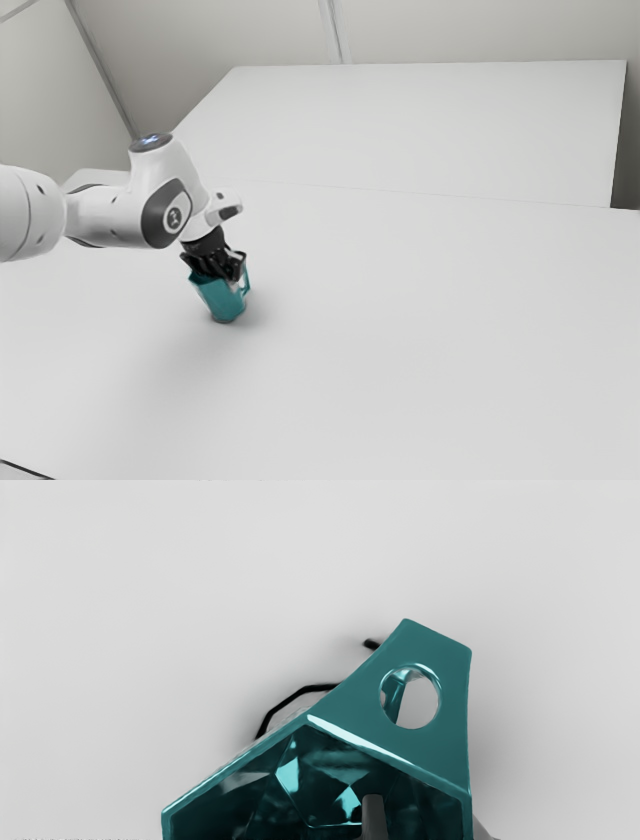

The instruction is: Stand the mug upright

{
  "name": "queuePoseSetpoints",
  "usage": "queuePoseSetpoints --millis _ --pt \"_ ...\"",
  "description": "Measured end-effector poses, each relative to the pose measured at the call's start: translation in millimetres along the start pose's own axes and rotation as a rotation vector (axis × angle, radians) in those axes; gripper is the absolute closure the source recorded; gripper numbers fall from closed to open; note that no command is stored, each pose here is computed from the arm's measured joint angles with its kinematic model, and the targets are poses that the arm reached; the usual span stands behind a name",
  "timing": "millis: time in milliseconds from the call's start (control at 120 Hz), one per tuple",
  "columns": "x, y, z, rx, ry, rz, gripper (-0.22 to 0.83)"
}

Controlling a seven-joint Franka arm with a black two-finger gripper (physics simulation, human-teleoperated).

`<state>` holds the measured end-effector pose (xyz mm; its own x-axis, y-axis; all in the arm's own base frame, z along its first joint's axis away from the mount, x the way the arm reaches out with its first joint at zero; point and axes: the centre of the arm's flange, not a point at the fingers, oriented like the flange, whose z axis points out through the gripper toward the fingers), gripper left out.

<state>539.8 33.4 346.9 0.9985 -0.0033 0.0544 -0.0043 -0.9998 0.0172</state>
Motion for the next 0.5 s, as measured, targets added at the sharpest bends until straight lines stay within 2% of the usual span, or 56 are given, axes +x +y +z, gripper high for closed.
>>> queuePoseSetpoints --millis 100,208,350,500 --pt "-0.3 -12.1 -4.4 0.0 0.013 -0.034 0.38" --pt "-1.0 -14.6 -23.6 0.0 0.046 -0.047 0.23" --pt "-2.8 -9.6 -80.4 -0.001 0.115 -0.044 0.12" --pt "25.6 2.8 -141.4 -0.005 0.145 -0.019 0.06"
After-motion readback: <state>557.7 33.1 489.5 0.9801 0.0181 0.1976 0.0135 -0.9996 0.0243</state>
